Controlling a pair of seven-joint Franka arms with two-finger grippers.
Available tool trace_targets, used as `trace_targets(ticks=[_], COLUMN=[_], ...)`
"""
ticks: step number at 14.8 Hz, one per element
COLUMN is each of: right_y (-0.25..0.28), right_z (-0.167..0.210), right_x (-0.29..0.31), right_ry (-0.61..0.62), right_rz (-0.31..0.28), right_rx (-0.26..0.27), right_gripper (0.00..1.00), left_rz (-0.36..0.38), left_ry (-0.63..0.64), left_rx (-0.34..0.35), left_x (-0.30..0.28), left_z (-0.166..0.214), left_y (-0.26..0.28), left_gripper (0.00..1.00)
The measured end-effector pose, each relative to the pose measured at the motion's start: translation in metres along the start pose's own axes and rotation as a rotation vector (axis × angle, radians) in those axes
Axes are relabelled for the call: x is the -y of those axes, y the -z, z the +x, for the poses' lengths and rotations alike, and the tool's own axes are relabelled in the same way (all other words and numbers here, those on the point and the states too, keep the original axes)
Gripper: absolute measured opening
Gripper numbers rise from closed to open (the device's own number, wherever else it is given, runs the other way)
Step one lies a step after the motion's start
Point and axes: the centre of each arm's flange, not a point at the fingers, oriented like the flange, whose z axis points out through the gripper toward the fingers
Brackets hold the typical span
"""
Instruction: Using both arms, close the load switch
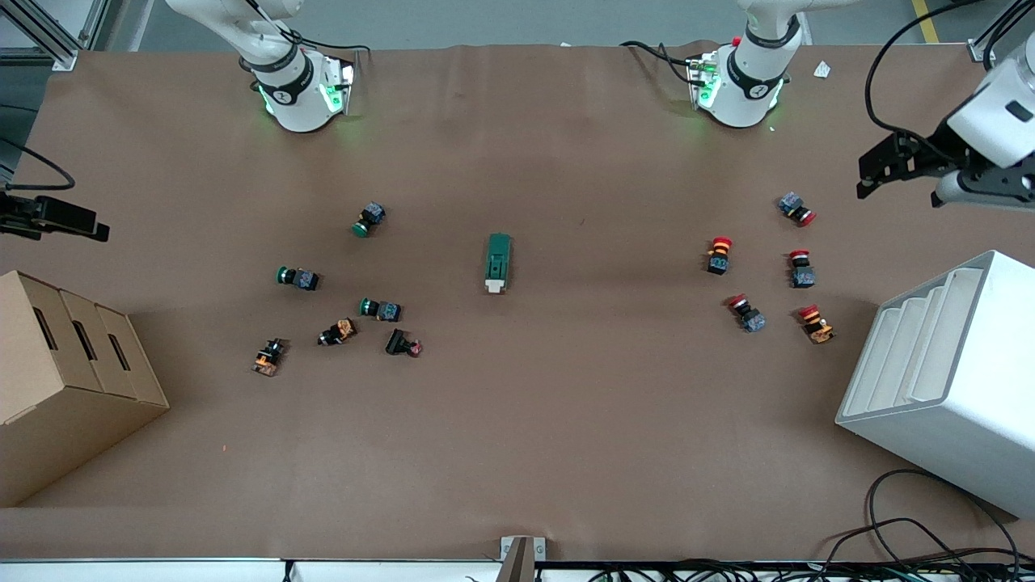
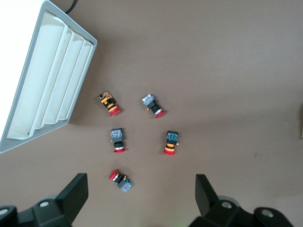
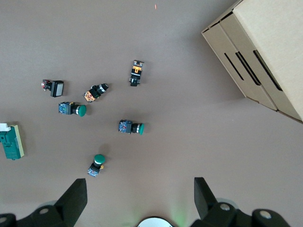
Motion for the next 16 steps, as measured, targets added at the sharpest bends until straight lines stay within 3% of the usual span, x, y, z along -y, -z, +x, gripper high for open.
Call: trace_targets(ticks=[9, 16], right_y=[0.016, 0.023], right_z=[-0.033, -0.033], right_x=[0.013, 0.016], right_ry=[0.002, -0.014], right_rz=[0.002, 0.002], right_rx=[-0.020, -0.055], right_gripper=[1.00, 1.00], left_rz=[0.003, 0.001], left_ry=[0.004, 0.006], left_rx=[-0.002, 0.003], left_x=[-0.001, 0.001], left_z=[-0.004, -0.001], left_y=[-0.003, -0.007], left_gripper=[1.00, 1.00])
